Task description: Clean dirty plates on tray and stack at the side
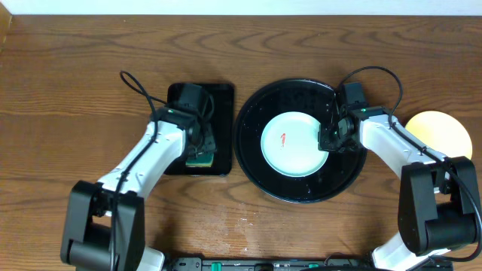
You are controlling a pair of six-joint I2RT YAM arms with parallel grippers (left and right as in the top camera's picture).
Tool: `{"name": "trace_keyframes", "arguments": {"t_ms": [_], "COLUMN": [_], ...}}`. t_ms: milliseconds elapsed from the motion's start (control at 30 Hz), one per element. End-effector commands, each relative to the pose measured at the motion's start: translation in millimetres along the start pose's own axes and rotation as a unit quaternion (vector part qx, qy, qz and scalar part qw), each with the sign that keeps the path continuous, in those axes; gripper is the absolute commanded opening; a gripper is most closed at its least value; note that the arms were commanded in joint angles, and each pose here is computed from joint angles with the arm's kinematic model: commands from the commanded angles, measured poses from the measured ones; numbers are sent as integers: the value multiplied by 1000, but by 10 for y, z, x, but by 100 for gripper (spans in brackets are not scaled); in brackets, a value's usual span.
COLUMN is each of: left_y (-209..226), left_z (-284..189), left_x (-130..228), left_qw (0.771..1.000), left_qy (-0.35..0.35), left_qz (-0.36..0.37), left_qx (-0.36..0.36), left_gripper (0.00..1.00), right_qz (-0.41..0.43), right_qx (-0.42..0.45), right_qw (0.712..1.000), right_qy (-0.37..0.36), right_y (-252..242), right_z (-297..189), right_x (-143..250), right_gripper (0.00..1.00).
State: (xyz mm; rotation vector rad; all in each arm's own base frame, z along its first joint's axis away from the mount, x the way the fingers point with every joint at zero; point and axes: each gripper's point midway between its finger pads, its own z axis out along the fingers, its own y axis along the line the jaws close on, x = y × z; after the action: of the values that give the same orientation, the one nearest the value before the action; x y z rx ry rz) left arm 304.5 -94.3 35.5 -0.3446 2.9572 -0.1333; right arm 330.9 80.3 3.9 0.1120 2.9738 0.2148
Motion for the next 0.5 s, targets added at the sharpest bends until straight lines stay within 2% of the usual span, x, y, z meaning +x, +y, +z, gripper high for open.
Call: {"name": "trace_keyframes", "arguments": {"t_ms": [0,33,67,133,167,367,400,467], "left_y": [101,108,113,116,109,5,-18,-61], "left_z": [315,367,404,424,417,181,118,-12], "left_x": [205,213,223,218,197,-19,-56,-128], "left_qw": [999,999,999,999,1000,1000,1000,1000], "left_qy": [30,29,30,30,27,8,4,-5], "left_qz": [-7,-7,-6,-7,-8,2,3,5], "left_qx": [-14,-14,-14,-14,-13,-2,0,5], "left_gripper": [50,46,37,12,8,8,12,33], "right_qz": [6,6,6,6,6,6,6,6], "right_qx": [17,18,18,17,17,18,18,18], "right_qw": [1000,1000,1000,1000,1000,1000,1000,1000], "right_qy": [24,24,24,24,24,24,24,24], "right_y": [-63,-63,-63,-63,-63,-64,-64,-64], "right_z": [121,121,121,121,121,121,121,121], "right_x": [109,110,110,109,108,111,111,111], "right_gripper": [1,1,1,1,1,1,1,1]}}
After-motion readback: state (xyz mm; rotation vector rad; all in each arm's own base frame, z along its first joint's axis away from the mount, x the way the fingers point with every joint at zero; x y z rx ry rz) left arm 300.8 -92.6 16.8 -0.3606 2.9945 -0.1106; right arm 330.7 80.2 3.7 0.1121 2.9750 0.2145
